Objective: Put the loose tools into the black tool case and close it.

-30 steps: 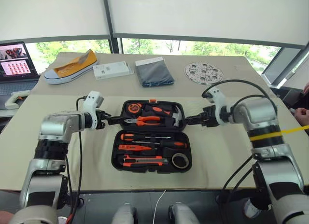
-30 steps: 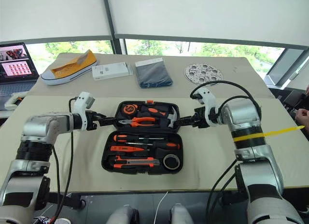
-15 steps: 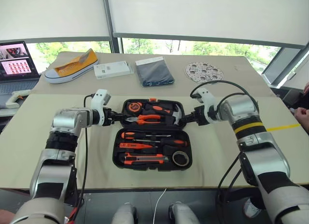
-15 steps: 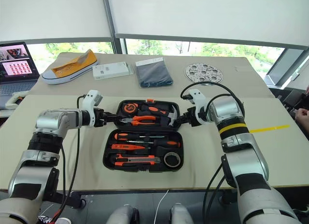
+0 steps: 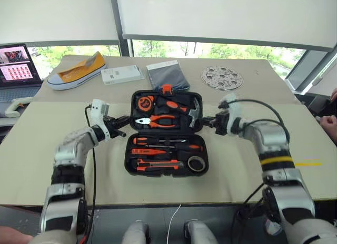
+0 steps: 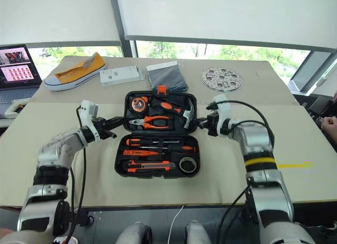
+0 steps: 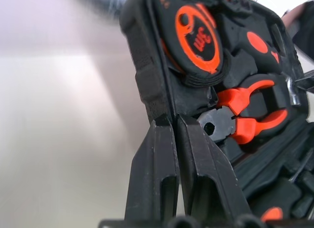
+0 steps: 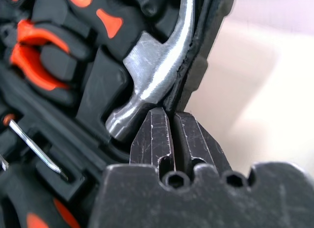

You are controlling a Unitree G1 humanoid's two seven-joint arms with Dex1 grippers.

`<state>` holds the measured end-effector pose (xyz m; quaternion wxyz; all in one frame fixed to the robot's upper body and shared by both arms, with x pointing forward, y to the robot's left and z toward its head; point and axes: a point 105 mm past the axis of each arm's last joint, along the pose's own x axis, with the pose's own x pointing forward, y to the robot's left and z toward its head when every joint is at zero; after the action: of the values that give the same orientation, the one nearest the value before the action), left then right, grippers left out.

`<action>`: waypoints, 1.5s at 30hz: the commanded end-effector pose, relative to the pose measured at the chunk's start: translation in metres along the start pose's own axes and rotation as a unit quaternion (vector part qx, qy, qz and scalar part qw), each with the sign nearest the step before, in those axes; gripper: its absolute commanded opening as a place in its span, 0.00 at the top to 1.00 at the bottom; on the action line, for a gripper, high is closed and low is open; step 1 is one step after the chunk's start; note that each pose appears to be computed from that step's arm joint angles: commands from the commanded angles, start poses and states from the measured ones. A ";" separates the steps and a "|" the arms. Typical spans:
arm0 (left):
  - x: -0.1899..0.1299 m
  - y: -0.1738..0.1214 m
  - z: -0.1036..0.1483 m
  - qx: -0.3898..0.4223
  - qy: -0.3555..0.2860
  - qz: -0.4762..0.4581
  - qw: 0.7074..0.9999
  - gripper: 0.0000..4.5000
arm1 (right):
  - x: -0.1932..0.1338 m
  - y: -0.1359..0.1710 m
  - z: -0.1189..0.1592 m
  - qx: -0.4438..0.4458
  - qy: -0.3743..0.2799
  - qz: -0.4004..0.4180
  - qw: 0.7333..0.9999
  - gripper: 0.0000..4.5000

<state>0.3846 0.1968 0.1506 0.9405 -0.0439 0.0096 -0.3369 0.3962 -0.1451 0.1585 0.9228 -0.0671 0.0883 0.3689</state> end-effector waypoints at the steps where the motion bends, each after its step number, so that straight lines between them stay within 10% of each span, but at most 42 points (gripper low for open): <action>1: -0.019 -0.003 0.022 0.121 -0.077 -0.001 0.990 0.99 | -0.026 0.018 0.031 -0.199 -0.099 0.003 0.975 1.00; 8: -0.067 -0.005 -0.026 0.310 -0.036 0.007 0.950 0.99 | -0.059 0.020 -0.027 -0.500 -0.081 -0.069 0.860 1.00; 10: -0.080 -0.010 -0.035 0.331 -0.026 -0.003 0.943 0.84 | -0.067 0.024 -0.038 -0.533 -0.082 -0.070 0.839 1.00; 12: -0.092 -0.010 -0.046 0.323 -0.006 -0.006 0.946 0.73 | -0.073 0.025 -0.053 -0.525 -0.073 -0.064 0.845 1.00; 17: -0.123 0.016 -0.058 0.259 0.042 0.063 0.963 0.29 | -0.101 0.002 -0.070 -0.506 -0.030 -0.107 0.855 0.54; 23: -0.110 0.029 -0.050 0.222 0.056 0.063 0.971 0.26 | -0.130 0.009 -0.073 -0.371 -0.034 -0.090 0.923 0.67; 28: -0.054 0.012 -0.029 0.217 0.036 -0.002 0.975 0.60 | -0.136 0.054 -0.077 -0.241 -0.011 0.030 0.970 1.00; 33: -0.003 -0.002 -0.028 0.221 0.067 -0.067 0.971 0.98 | -0.124 0.088 -0.080 -0.188 0.009 0.105 0.976 1.00; 45: 0.018 -0.028 -0.063 0.200 0.136 -0.189 0.952 0.98 | -0.088 0.104 -0.091 -0.199 0.051 0.131 0.970 1.00</action>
<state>0.3869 0.1655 0.0869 0.8585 0.1998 0.0715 -0.4669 0.2452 -0.1540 0.0672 0.8286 -0.2493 0.0940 0.4924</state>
